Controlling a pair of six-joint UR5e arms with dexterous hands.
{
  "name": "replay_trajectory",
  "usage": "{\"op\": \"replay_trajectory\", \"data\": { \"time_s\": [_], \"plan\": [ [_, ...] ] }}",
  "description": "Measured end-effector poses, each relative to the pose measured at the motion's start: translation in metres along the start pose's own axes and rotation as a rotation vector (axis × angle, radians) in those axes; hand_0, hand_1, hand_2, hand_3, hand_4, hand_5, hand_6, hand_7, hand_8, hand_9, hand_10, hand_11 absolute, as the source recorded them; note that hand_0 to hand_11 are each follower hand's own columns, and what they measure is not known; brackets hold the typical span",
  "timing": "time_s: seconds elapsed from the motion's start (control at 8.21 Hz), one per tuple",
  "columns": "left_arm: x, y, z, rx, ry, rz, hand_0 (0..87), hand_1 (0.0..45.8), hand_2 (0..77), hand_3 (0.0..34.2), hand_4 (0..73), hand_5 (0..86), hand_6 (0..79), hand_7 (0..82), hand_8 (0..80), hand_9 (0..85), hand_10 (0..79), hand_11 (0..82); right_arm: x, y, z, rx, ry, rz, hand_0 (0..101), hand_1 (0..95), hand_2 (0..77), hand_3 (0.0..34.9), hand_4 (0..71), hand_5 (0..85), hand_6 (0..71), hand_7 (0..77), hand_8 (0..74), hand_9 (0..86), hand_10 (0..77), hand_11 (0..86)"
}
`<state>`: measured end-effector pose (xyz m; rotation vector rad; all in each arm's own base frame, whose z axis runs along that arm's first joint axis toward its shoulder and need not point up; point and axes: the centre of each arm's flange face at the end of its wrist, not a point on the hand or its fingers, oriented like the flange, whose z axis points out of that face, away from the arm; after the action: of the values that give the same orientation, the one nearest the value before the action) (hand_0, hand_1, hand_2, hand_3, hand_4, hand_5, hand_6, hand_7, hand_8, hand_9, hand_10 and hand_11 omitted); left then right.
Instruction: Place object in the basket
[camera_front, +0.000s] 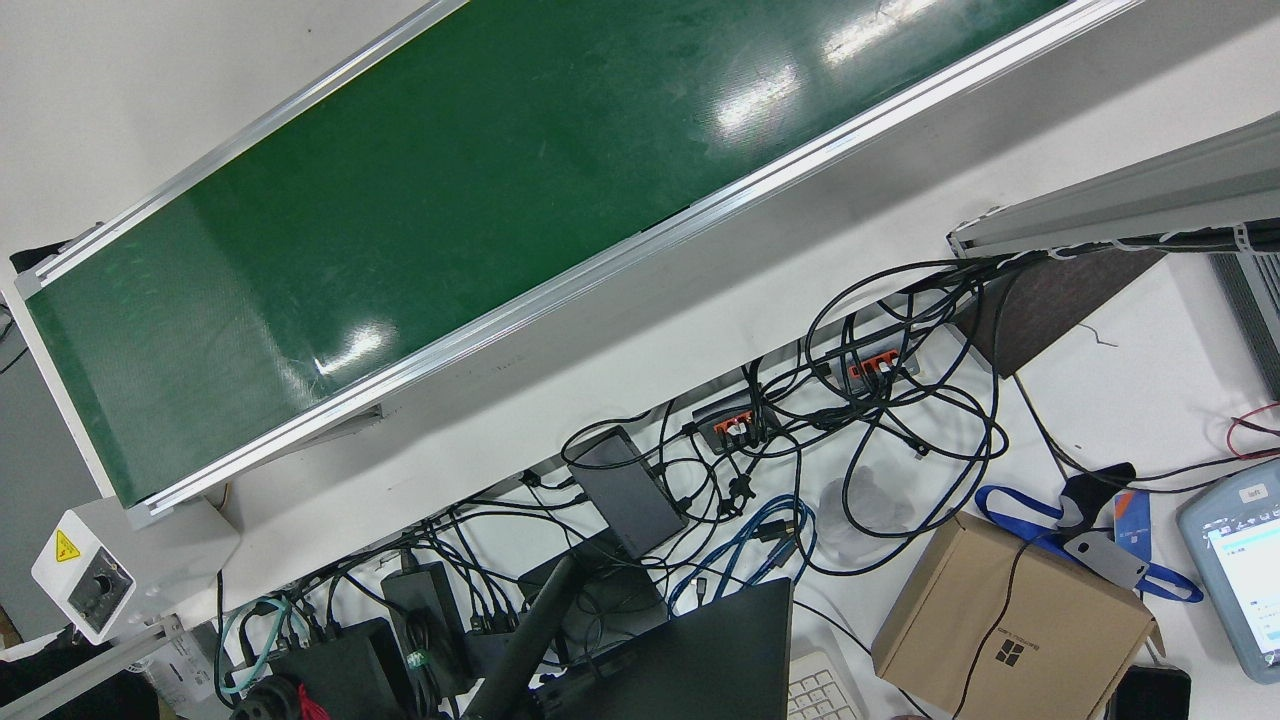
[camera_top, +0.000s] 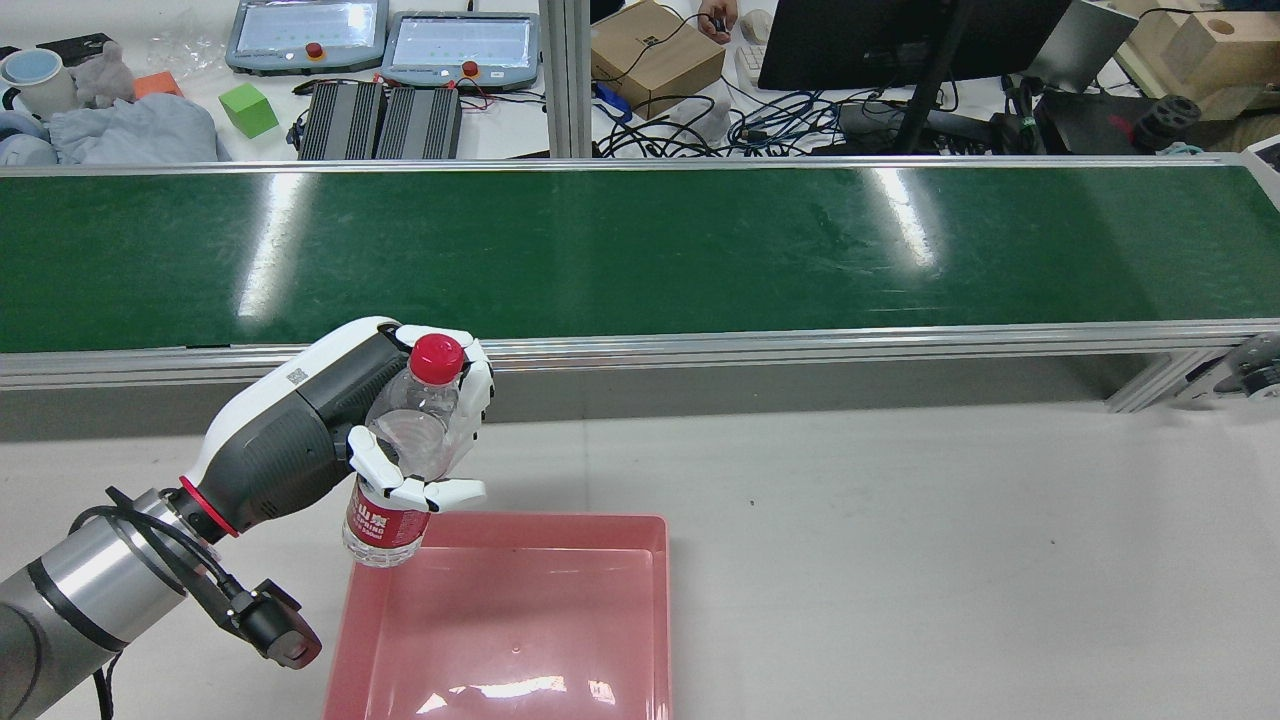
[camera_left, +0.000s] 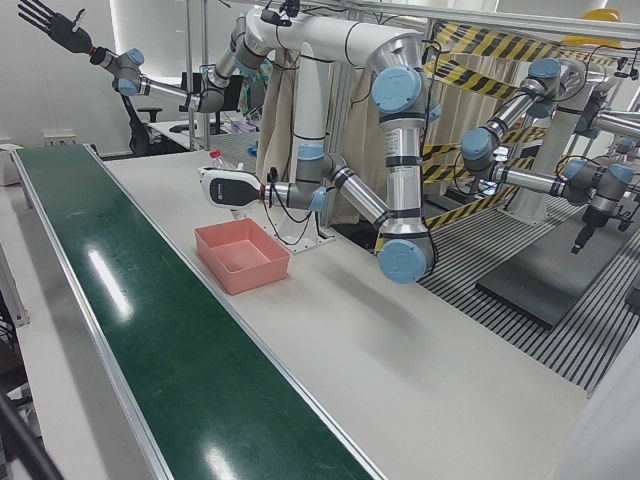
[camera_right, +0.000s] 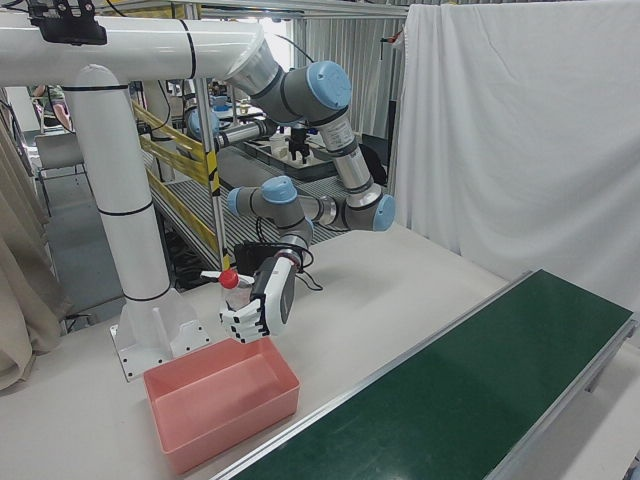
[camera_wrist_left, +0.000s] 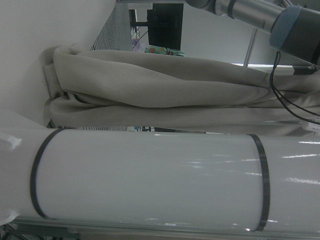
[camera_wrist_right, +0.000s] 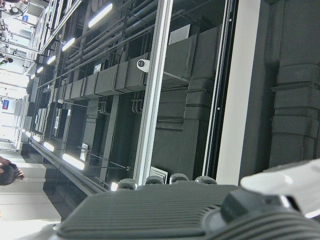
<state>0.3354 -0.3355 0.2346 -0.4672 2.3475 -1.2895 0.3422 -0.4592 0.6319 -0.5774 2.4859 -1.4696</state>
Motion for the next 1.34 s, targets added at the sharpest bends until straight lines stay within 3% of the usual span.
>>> {"op": "replay_trajectory", "data": {
  "time_s": [0.12, 0.24, 0.37, 0.49, 0.61, 0.73, 0.97, 1.34],
  "plan": [
    [0.002, 0.01, -0.004, -0.022, 0.004, -0.018, 62.4, 7.6, 6.5, 0.0, 45.3, 61.6, 64.9, 59.5, 67.6, 60.0, 60.0, 60.0, 0.0, 0.0, 0.0, 0.0, 0.0, 0.0, 0, 0.0, 1.1, 0.2, 0.5, 0.0, 0.0, 0.5, 0.0, 0.0, 0.5, 0.0],
    [0.002, 0.017, -0.006, -0.038, 0.004, -0.034, 49.0, 8.2, 2.2, 0.0, 35.5, 68.7, 64.9, 59.5, 67.6, 60.0, 60.5, 60.5, 0.0, 0.0, 0.0, 0.0, 0.0, 0.0, 0, 0.0, 1.1, 0.1, 0.5, 0.0, 0.0, 0.5, 0.0, 0.0, 0.0, 0.0],
    [0.0, 0.021, -0.008, -0.046, 0.002, -0.041, 37.8, 0.0, 1.1, 0.0, 22.4, 57.3, 64.9, 59.5, 68.2, 60.0, 44.2, 60.0, 0.0, 0.0, 0.0, 0.0, 0.0, 0.0, 0, 0.0, 1.1, 0.1, 0.5, 0.0, 0.0, 0.5, 0.0, 0.0, 0.0, 0.0],
    [-0.001, 0.023, -0.008, -0.05, 0.0, -0.043, 36.5, 0.5, 1.6, 0.0, 15.8, 45.8, 59.5, 55.6, 62.7, 56.2, 32.7, 45.8, 0.0, 0.0, 0.0, 0.0, 0.0, 0.0, 0, 0.0, 1.1, 0.2, 0.5, 0.0, 0.0, 0.5, 0.0, 0.0, 0.5, 0.0],
    [-0.001, 0.023, -0.008, -0.051, 0.0, -0.041, 32.7, 4.4, 0.5, 0.0, 15.8, 37.1, 44.7, 42.0, 46.9, 40.9, 23.5, 35.5, 0.0, 0.0, 0.0, 0.0, 0.0, 0.0, 0, 0.0, 1.1, 0.2, 0.5, 0.0, 0.0, 0.5, 0.0, 0.0, 0.5, 0.0],
    [-0.002, 0.024, -0.008, -0.052, 0.0, -0.04, 32.7, 4.4, 0.5, 0.0, 15.8, 37.1, 44.7, 42.0, 46.9, 40.9, 23.5, 35.5, 0.0, 0.0, 0.0, -0.001, 0.0, 0.0, 0, 0.0, 1.1, 0.1, 0.5, 0.0, 0.0, 0.5, 0.0, 0.0, 0.5, 0.0],
    [-0.002, 0.024, -0.008, -0.051, -0.001, -0.038, 35.6, 1.1, 0.5, 0.2, 18.5, 26.2, 5.5, 1.1, 10.9, 10.9, 12.0, 16.4, 0.0, 0.0, 0.0, 0.0, 0.0, 0.0, 0, 0.0, 1.1, 0.1, 0.5, 0.0, 0.0, 0.5, 0.0, 0.0, 0.0, 0.0],
    [-0.002, 0.024, -0.009, -0.05, -0.003, -0.04, 38.4, 1.1, 0.5, 0.4, 18.5, 23.5, 8.2, 2.7, 7.6, 7.6, 9.3, 12.0, 0.0, 0.0, 0.0, -0.001, 0.0, 0.0, 0, 0.0, 1.1, 0.2, 0.5, 0.0, 0.0, 0.5, 0.0, 0.0, 0.5, 0.0]
  ]
}}
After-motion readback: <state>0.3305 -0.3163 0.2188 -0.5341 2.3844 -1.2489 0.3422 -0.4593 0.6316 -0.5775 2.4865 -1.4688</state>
